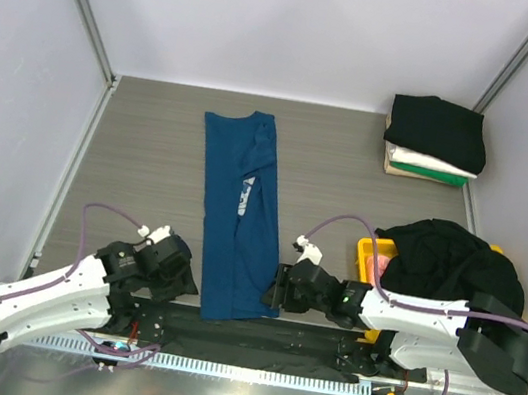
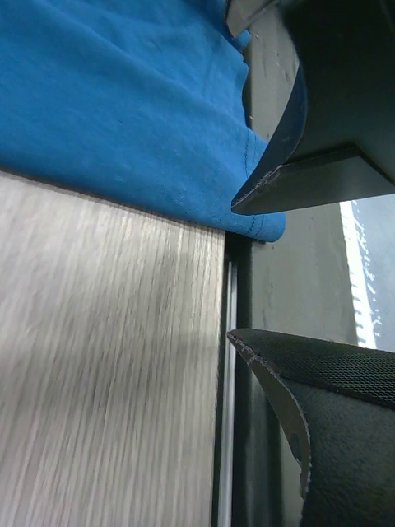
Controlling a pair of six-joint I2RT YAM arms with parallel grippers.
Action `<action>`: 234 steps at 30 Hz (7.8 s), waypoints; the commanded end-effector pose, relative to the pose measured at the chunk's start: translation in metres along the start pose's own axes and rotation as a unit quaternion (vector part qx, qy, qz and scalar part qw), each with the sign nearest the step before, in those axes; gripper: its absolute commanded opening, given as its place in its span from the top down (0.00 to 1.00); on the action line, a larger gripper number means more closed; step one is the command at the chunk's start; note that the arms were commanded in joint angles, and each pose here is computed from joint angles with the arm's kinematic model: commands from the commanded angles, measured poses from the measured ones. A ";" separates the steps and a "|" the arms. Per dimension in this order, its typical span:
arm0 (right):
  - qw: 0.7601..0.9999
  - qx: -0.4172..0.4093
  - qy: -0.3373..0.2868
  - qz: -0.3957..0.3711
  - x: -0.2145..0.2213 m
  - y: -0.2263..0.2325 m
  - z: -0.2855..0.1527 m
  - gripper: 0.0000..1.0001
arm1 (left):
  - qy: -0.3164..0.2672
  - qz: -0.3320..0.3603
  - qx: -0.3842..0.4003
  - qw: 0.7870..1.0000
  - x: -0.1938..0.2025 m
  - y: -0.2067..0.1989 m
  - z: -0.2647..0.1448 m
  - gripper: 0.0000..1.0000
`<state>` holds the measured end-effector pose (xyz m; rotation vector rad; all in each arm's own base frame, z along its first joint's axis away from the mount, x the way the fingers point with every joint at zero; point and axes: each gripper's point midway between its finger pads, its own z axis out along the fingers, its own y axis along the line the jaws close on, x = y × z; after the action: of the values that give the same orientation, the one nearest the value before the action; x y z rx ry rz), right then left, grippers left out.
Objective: Fold and stack the t-shirts
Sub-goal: Fold the tshirt
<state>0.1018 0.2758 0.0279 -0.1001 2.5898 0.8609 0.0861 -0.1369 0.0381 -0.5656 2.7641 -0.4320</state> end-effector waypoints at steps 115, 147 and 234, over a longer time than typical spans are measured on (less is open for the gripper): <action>0.994 -0.028 -0.051 -0.090 -0.299 0.062 0.034 0.36 | -0.051 -0.035 0.068 0.996 -0.298 -0.109 -0.024 0.71; 0.990 0.033 -0.094 -0.102 -0.416 0.004 0.059 0.32 | -0.072 0.063 0.021 0.995 -0.199 -0.025 -0.031 0.71; 0.989 -0.142 0.024 0.041 -0.085 -0.011 0.040 0.99 | -0.090 -0.049 0.094 0.990 -0.076 -0.032 0.077 0.93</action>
<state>0.1925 0.2796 0.0215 -0.0622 2.5526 1.2472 0.2006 -0.1680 0.0176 -0.6362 2.4542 -0.7488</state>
